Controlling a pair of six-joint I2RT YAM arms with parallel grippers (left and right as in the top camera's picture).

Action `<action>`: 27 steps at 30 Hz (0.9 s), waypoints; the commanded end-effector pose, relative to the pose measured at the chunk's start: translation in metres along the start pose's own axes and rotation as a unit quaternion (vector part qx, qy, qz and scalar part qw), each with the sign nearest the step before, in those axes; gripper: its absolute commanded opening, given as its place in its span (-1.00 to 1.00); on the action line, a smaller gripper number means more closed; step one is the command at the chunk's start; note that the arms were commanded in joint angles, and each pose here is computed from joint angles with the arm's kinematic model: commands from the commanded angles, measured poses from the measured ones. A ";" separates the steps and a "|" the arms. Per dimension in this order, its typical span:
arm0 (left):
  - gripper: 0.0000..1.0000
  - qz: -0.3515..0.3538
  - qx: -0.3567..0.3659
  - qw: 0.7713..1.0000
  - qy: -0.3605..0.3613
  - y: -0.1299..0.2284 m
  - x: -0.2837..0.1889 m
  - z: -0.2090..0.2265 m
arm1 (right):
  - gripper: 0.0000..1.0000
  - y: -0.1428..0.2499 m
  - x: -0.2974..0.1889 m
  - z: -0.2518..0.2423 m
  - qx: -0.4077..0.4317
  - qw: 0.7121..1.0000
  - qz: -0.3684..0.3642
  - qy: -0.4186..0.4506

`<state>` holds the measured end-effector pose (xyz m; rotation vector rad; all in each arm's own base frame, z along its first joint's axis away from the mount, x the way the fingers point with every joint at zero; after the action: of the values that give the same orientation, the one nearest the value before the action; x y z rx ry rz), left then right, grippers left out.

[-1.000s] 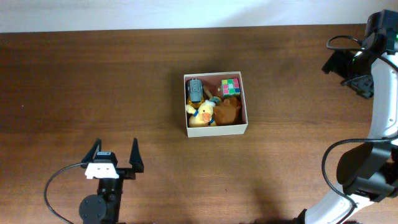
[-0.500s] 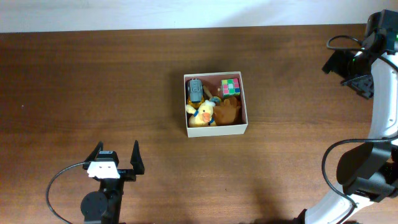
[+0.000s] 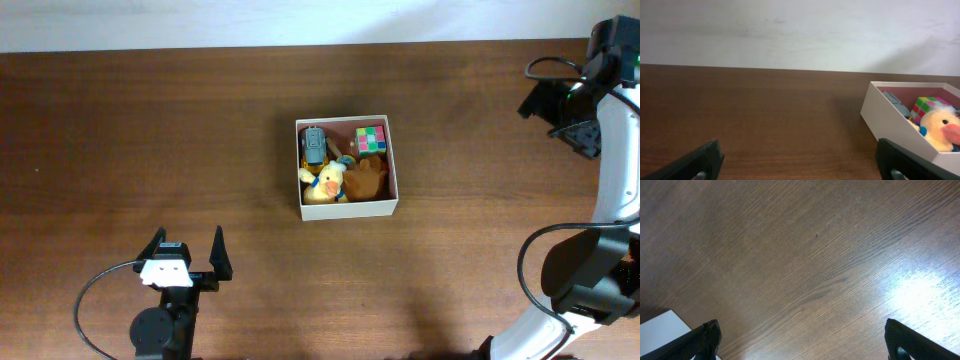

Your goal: Pack container

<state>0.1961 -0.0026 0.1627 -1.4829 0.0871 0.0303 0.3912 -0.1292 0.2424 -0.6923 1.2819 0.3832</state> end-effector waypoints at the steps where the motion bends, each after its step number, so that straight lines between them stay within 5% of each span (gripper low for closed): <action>1: 0.98 0.000 0.008 1.000 -0.006 0.002 0.000 0.002 | 0.97 -0.001 0.002 -0.003 0.004 1.000 -0.002 0.007; 9: 0.98 0.000 0.008 1.000 -0.006 0.002 0.000 0.002 | 0.97 0.003 -0.009 0.005 -0.006 1.000 -0.011 -0.003; 15: 0.98 0.000 0.008 1.000 -0.006 0.002 0.000 0.002 | 0.97 0.029 -0.080 0.023 -0.042 0.994 -0.077 -0.062; 20: 0.98 0.000 0.008 1.000 -0.006 0.002 0.000 0.002 | 0.97 0.085 -0.141 0.028 -0.113 0.976 -0.146 -0.114; 27: 0.98 0.000 0.008 1.000 -0.006 0.002 0.000 0.002 | 0.97 0.155 -0.166 -0.004 -0.149 0.936 -0.237 -0.214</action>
<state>0.1961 -0.0026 0.1629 -1.4828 0.0859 0.0298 0.2664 0.0011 0.3840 -1.0502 0.6198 0.3204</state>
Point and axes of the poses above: each gripper's point midway between its finger pads, its own x axis out along the fingers, its own z axis along the line the jaws close on, y = z × x, the point moved 5 cm from there along -x, back along the fingers, and after that the axes turned 9 degrees about x, right-handed, at the moved point
